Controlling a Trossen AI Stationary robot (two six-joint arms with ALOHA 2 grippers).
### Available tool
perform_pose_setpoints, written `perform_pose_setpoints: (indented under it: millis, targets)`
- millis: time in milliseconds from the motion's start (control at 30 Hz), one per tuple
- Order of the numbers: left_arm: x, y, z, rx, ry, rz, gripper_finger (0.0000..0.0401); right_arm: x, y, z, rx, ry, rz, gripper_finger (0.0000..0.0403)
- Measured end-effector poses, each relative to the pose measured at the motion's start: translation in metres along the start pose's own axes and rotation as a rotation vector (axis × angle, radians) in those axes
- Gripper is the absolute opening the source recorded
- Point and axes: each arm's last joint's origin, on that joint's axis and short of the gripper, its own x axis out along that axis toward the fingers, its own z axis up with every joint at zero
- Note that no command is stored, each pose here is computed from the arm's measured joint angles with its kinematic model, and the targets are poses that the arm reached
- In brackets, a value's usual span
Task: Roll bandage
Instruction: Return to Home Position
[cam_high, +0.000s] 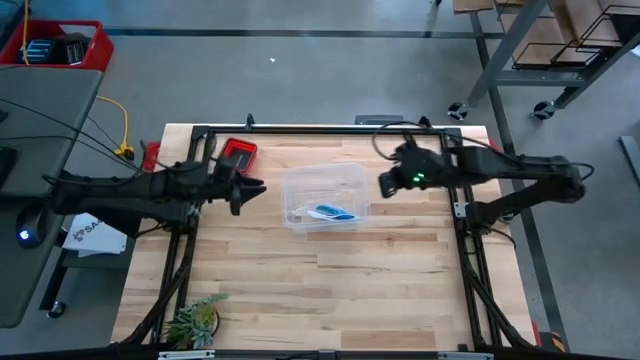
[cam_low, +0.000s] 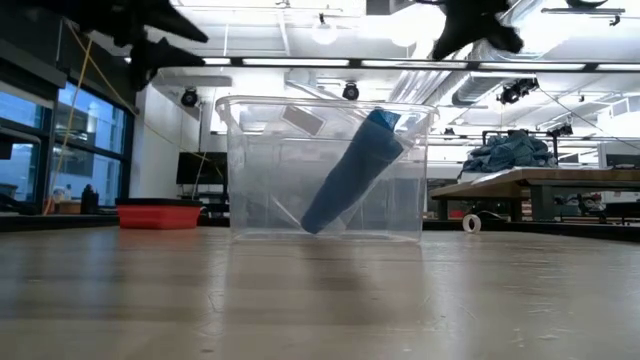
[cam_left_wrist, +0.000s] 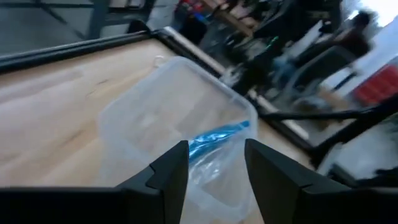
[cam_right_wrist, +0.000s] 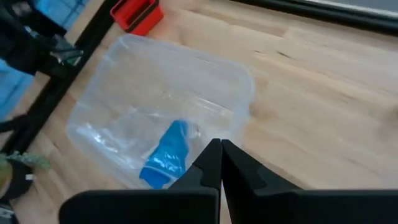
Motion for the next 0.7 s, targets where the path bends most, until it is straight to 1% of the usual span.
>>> perform_pose_setpoints:
  millis: [67, 133, 267, 300, 467, 533, 667, 700]
  targets:
    - [-0.001, 0.008, -0.012, -0.033, -0.026, -0.052, 0.0138, -0.01, -0.008, -0.006, 0.049, -0.013, -0.003, 0.0]
    - [-0.003, 0.015, -0.025, -0.046, -0.029, -0.103, 0.0112, -0.016, -0.014, -0.012, 0.098, -0.024, -0.009, 0.0]
    - [-0.009, 0.025, -0.042, -0.039, -0.037, -0.216, 0.0026, -0.025, -0.017, -0.019, 0.162, -0.058, -0.001, 0.0]
    - [-0.01, 0.027, -0.046, -0.036, -0.046, -0.238, 0.0013, -0.025, -0.016, -0.019, 0.162, -0.062, 0.004, 0.0]
    - [-0.013, 0.039, -0.061, 0.008, -0.164, -0.291, 0.0006, -0.022, -0.006, -0.021, 0.133, -0.065, 0.056, 0.0]
    - [-0.012, 0.045, -0.067, -0.018, -0.208, -0.308, 0.0002, -0.019, -0.002, -0.022, 0.126, -0.056, 0.079, 0.0]
    - [-0.008, 0.054, -0.082, -0.073, -0.233, -0.336, 0.0001, -0.016, 0.005, -0.026, 0.123, -0.042, 0.102, 0.0]
    - [-0.008, 0.055, -0.083, -0.076, -0.227, -0.335, 0.0001, -0.016, 0.006, -0.027, 0.122, -0.041, 0.109, 0.0]
